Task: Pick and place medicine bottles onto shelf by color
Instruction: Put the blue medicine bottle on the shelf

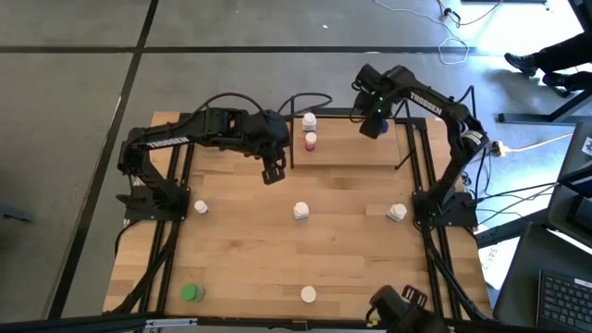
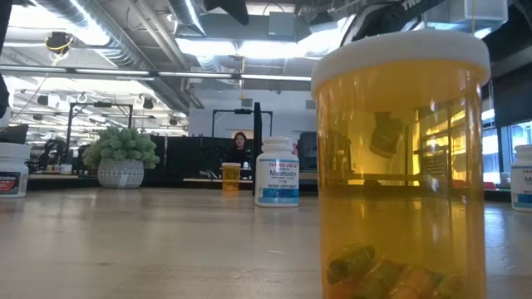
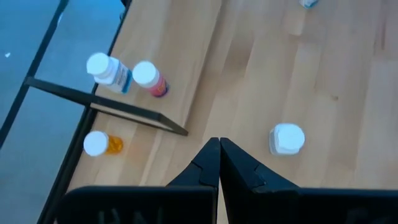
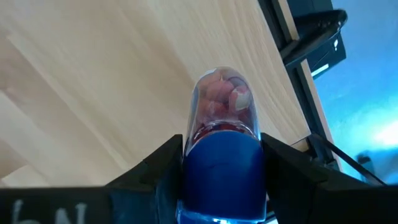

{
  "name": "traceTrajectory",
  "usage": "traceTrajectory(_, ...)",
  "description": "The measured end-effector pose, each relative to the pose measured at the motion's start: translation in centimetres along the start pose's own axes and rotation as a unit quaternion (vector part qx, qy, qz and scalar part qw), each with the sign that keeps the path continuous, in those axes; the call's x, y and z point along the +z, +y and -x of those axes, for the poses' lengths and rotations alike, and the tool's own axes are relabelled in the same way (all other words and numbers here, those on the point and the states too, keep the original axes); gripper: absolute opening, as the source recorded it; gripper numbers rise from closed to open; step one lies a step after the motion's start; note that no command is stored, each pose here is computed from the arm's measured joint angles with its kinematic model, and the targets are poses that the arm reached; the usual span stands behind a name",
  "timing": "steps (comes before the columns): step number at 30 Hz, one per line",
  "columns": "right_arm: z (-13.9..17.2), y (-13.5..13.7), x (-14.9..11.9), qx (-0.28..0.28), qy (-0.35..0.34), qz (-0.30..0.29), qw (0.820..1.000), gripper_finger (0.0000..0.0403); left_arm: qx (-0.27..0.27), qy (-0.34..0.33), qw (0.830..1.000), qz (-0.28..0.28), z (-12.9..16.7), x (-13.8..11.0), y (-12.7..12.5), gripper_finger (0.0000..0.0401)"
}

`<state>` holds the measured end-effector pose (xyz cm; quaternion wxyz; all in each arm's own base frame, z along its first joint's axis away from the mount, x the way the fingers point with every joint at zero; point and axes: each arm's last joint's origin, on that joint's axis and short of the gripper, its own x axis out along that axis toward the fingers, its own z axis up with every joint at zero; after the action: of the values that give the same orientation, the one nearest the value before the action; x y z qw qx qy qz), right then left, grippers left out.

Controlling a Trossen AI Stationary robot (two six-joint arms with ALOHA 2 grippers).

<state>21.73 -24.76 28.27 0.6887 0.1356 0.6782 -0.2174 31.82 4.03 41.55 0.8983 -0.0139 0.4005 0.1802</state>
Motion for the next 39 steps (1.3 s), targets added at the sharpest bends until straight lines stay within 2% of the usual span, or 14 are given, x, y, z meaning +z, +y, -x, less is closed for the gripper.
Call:
traceTrajectory(23, -4.2, -2.9, 0.6, 0.012, 0.061, -0.006, 0.998, 0.0188, 0.005, -0.004, 1.0, 0.006, -0.1, 0.1, 0.5, 0.0)
traceTrajectory(28, -4.3, -3.0, 0.6, -0.013, 0.072, -0.004, 0.997, 0.019, 0.005, -0.004, 1.0, 0.006, -0.1, 0.1, 0.5, 0.0)
traceTrajectory(39, -4.3, -3.0, 0.7, -0.011, 0.067, -0.001, 0.998, 0.0214, 0.005, -0.004, 1.0, 0.006, -0.1, 0.1, 0.5, 0.0)
